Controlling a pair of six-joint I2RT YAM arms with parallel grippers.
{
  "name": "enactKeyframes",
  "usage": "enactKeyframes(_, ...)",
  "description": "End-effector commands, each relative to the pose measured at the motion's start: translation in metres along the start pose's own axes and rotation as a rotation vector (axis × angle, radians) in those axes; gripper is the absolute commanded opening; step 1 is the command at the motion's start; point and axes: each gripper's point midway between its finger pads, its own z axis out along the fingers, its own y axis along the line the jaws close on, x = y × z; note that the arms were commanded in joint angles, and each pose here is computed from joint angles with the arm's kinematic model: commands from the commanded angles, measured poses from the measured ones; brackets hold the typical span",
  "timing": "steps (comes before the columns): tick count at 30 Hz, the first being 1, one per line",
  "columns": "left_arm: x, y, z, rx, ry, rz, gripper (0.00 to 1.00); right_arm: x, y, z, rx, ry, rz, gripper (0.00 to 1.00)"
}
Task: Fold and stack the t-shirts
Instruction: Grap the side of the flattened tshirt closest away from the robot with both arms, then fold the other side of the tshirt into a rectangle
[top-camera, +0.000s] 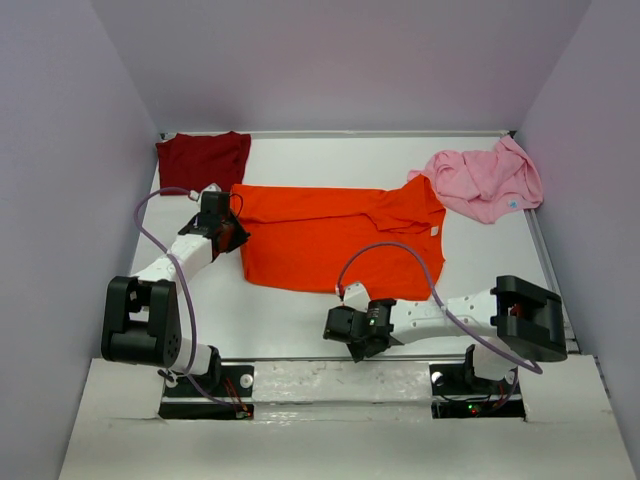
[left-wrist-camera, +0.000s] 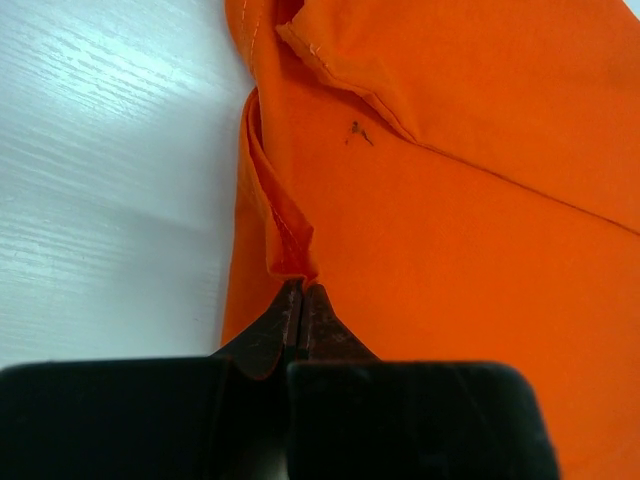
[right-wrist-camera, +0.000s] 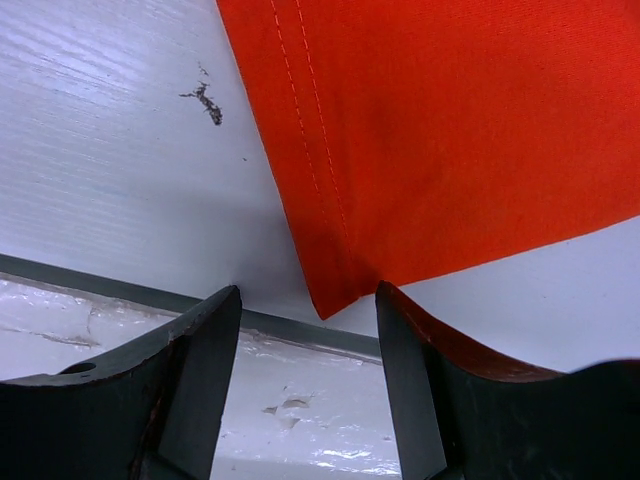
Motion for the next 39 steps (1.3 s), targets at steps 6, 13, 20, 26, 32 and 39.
enactKeyframes(6, -0.011, -0.013, -0.014, 0.056, -0.030, -0.004, 0.00, -0.004, 0.015, 0.012, -0.037, -0.040, 0.000, 0.59)
enactKeyframes(13, -0.012, -0.012, -0.017, 0.048, -0.034, 0.005, 0.00, 0.003, 0.014, 0.016, -0.057, -0.030, 0.019, 0.34)
enactKeyframes(20, -0.014, -0.013, -0.018, 0.052, -0.040, 0.002, 0.00, 0.006, 0.011, 0.014, -0.057, -0.025, 0.030, 0.21)
enactKeyframes(26, -0.015, -0.013, -0.018, 0.053, -0.043, 0.002, 0.00, 0.008, 0.007, 0.011, -0.063, -0.026, 0.035, 0.00)
enactKeyframes(32, -0.013, -0.014, -0.015, 0.056, -0.035, -0.002, 0.00, 0.003, 0.003, 0.000, -0.068, -0.046, 0.053, 0.00)
enactKeyframes(39, -0.008, -0.018, -0.023, 0.092, -0.033, -0.025, 0.00, -0.021, 0.003, -0.037, -0.115, -0.111, 0.057, 0.00)
